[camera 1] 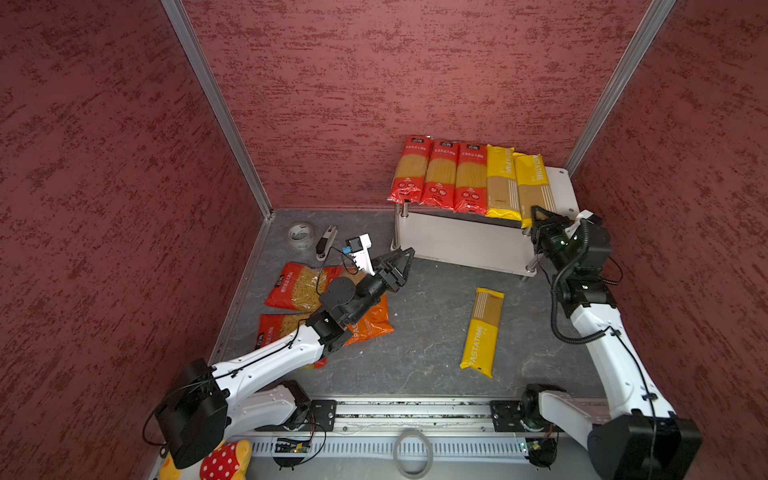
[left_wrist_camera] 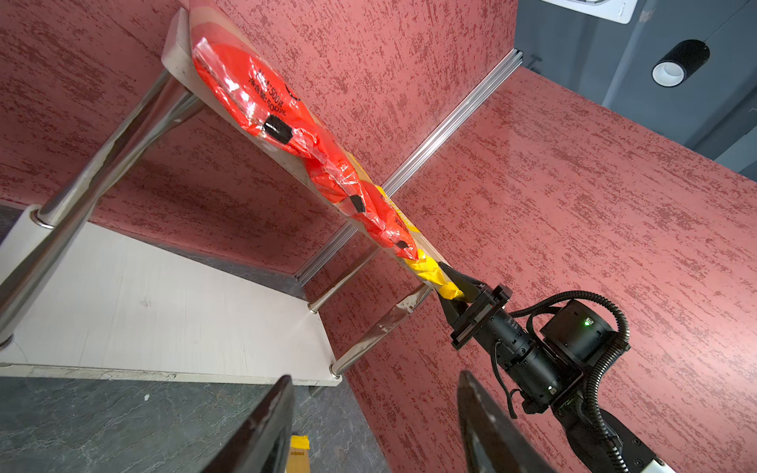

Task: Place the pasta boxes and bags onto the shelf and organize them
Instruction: 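Set the pack beside the other yellow pack with the right gripper while the left releases, then open the right gripper and draw it back from the shelf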

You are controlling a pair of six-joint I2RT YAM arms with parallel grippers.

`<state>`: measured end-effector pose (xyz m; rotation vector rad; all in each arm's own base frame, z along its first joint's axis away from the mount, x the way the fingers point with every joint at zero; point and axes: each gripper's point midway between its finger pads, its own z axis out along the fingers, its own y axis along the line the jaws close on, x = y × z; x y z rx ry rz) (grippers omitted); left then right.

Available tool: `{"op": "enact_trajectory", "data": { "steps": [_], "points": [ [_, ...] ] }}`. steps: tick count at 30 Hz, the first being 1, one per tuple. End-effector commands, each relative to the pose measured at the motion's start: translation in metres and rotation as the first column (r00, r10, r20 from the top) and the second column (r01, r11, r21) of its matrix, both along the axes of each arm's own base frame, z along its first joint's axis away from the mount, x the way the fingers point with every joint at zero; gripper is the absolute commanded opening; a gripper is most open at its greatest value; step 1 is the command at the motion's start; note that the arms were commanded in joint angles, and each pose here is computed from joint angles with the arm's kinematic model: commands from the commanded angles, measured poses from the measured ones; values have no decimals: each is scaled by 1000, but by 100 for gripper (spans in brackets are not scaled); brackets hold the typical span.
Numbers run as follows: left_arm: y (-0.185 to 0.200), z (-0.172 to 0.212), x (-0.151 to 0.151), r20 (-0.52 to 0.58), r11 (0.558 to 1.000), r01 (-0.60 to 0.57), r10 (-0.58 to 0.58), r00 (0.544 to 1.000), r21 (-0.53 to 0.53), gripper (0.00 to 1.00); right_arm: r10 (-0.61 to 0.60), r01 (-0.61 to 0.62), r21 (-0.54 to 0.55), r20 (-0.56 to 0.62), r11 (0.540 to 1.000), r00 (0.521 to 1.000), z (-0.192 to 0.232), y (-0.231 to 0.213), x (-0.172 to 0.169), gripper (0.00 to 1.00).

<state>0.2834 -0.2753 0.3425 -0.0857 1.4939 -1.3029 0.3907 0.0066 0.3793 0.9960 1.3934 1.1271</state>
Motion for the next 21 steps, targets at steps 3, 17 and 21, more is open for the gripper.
{"op": "enact_trajectory", "data": {
  "steps": [3, 17, 21],
  "points": [
    [-6, -4, -2, -7, 1000, 19, -19, 1000, 12, 63, 16, -21, 23, 203, 999, 979, 57, 13, -3, 8],
    [-4, -8, -3, -12, 1000, 13, -13, 1000, 18, 63, 43, -41, -19, 167, 999, 985, 46, 18, 10, 14],
    [-6, -10, -3, -17, 1000, 19, -19, 1000, 20, 63, 55, -49, -38, 168, 998, 984, 47, 20, 9, 24]
  ]
}}
